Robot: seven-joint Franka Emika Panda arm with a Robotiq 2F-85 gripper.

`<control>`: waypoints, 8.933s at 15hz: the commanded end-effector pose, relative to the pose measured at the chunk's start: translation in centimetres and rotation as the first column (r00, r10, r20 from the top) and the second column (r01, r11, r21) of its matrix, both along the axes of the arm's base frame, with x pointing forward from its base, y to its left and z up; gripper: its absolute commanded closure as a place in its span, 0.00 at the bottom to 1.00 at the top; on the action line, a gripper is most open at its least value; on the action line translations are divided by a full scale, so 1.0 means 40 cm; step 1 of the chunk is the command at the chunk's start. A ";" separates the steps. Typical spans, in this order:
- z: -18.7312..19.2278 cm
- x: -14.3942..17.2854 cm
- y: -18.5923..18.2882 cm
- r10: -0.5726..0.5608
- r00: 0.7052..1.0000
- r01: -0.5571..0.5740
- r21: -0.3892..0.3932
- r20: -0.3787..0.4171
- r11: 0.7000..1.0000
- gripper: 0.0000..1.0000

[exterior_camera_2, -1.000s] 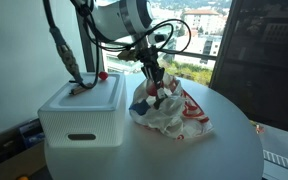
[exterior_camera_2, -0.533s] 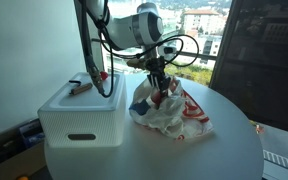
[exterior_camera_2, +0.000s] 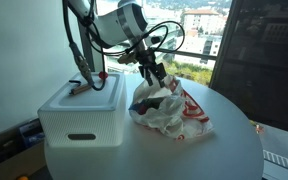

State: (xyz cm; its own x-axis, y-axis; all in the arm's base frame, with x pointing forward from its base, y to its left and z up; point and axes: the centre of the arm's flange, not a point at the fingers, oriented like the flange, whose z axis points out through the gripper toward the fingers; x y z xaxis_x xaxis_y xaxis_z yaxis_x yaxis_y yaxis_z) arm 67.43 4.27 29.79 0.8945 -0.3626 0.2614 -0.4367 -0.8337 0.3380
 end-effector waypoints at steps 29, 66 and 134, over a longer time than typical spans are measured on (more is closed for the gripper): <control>0.016 -0.098 0.513 0.904 0.403 -0.841 0.331 -0.145 0.428 0.00; 0.138 -0.077 0.027 0.414 0.905 -0.424 0.126 0.098 0.897 0.73; -0.040 -0.390 0.501 0.493 0.870 -0.474 0.300 0.014 0.828 0.25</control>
State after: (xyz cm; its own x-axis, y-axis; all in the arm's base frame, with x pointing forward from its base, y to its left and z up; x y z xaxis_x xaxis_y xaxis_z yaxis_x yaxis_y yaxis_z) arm 50.98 24.05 28.47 0.9837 0.0602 0.1694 0.0487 -0.9963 0.0713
